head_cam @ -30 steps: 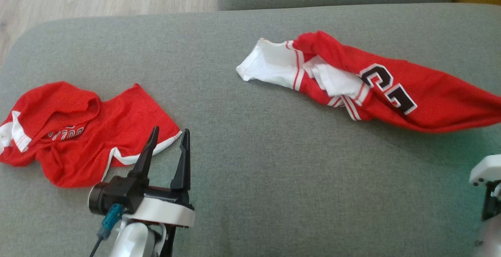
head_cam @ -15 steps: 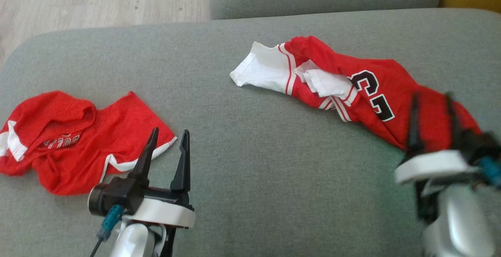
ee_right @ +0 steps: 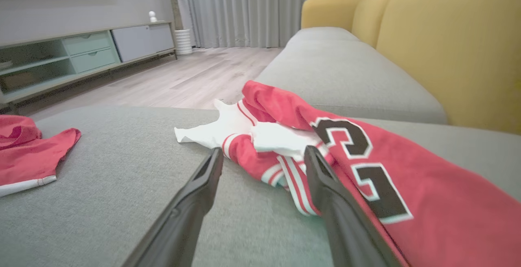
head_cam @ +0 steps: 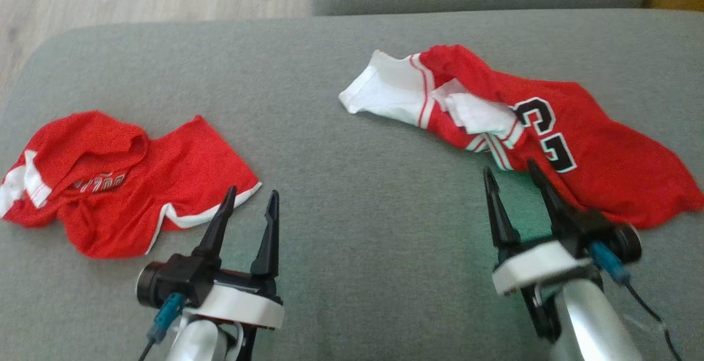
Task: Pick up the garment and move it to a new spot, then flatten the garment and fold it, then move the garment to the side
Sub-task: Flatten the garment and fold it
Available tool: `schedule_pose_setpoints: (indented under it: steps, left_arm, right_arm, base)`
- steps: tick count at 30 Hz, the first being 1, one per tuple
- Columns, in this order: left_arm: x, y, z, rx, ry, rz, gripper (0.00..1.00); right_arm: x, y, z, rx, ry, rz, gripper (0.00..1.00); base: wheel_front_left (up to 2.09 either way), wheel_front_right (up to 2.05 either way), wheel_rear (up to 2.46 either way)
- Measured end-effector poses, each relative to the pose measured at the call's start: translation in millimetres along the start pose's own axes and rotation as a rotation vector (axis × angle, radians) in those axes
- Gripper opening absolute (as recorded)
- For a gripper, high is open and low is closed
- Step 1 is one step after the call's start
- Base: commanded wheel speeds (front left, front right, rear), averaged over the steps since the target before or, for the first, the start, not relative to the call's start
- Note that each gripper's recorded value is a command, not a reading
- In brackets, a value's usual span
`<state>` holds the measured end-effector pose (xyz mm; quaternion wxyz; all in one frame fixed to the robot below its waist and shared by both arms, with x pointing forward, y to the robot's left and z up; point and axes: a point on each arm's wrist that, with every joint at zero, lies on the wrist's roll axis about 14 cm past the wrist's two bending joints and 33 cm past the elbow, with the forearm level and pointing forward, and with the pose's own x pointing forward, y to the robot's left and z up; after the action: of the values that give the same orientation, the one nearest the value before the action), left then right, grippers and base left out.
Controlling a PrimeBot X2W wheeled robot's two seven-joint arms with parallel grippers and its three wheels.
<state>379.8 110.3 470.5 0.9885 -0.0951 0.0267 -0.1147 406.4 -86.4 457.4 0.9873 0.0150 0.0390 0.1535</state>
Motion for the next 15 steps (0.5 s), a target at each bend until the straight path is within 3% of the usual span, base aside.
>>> schedule_pose_setpoints:
  steps: [7,15]
  left_arm:
    - [-1,12,-4,-0.02,0.012,0.038,1.0]
    - [-6,28,-11,-0.036,0.036,0.095,1.0]
  right_arm:
    - [48,12,-5,-0.167,0.038,0.088,1.0]
    - [75,-9,-39,-0.225,0.163,0.049,1.0]
  base:
    - [0.0,0.0,0.0]
    - [0.0,0.0,0.0]
